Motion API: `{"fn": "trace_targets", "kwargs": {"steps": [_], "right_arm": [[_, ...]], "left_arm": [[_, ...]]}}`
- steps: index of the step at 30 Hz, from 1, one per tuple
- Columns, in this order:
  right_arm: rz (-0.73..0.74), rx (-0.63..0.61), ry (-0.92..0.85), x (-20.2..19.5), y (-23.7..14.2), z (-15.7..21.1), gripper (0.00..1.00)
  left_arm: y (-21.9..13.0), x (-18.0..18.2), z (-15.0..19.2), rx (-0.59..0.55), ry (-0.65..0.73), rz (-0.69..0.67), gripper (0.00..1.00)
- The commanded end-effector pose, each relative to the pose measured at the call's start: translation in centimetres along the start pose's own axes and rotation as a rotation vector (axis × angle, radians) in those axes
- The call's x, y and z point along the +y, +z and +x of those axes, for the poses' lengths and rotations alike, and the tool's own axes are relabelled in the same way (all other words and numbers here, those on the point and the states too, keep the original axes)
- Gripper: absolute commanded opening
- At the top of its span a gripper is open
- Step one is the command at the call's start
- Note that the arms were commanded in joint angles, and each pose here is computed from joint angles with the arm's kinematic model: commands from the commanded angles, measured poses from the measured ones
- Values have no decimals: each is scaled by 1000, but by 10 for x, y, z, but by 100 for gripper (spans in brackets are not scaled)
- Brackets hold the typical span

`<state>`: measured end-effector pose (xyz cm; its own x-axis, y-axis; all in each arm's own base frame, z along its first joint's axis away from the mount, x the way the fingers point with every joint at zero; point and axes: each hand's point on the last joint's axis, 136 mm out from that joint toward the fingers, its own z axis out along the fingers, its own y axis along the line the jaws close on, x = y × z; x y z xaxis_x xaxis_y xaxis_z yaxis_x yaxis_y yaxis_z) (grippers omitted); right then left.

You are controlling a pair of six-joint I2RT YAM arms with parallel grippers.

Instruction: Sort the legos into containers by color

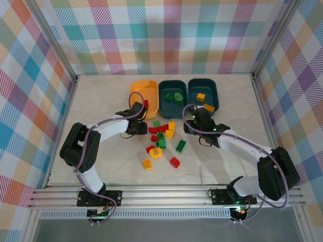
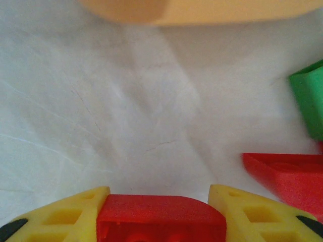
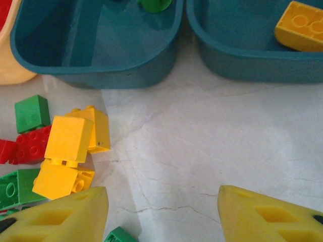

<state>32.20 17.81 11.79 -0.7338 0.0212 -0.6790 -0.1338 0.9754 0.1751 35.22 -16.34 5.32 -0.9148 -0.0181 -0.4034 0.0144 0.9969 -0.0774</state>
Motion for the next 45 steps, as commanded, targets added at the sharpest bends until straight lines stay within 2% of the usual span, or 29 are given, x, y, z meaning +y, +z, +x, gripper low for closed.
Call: {"fn": "trace_targets", "kwargs": {"steps": [1, 4, 9, 16, 20, 25, 28, 30, 32, 33, 35, 39, 42, 45], "right_arm": [[39, -101, 63, -11, -6, -15, 59], [45, -136, 91, -18, -12, -16, 59], [68, -186, 113, -29, -25, -21, 61], [64, -235, 136, -35, -39, -26, 68], [51, -238, 128, -33, -44, -29, 73], [18, -243, 103, -27, -52, -32, 80], [-51, -250, 88, -13, -54, -32, 74], [-128, -300, 31, 10, -63, -34, 71], [-175, -285, -32, 36, -67, -30, 69], [-198, -248, -72, 52, -66, -25, 68], [-235, -142, -154, 84, -61, -5, 67], [-286, 80, -329, 150, -60, 59, 67], [-320, 207, -336, 177, -66, 98, 69], [-369, 361, -316, 194, -67, 134, 70]], "left_arm": [[-58, -11, -67, -193, -55, 67, 42], [-66, -15, -108, -229, -113, 108, 42], [-35, -26, -158, -184, -134, 130, 42], [4, -45, -191, -139, -135, 169, 45], [11, -58, -200, -126, -122, 219, 53], [-2, -65, -209, -150, -103, 251, 75], [-28, -59, -217, -213, -112, 238, 79], [-57, -51, -219, -300, -145, 242, 80], [-82, -39, -209, -371, -193, 247, 82], [-97, -29, -199, -404, -228, 239, 84], [-105, -7, -172, -434, -315, 206, 87], [-91, 37, -93, -417, -476, 136, 87], [-90, 76, -29, -423, -559, 52, 87], [-91, 104, 26, -447, -649, 28, 94]]}}
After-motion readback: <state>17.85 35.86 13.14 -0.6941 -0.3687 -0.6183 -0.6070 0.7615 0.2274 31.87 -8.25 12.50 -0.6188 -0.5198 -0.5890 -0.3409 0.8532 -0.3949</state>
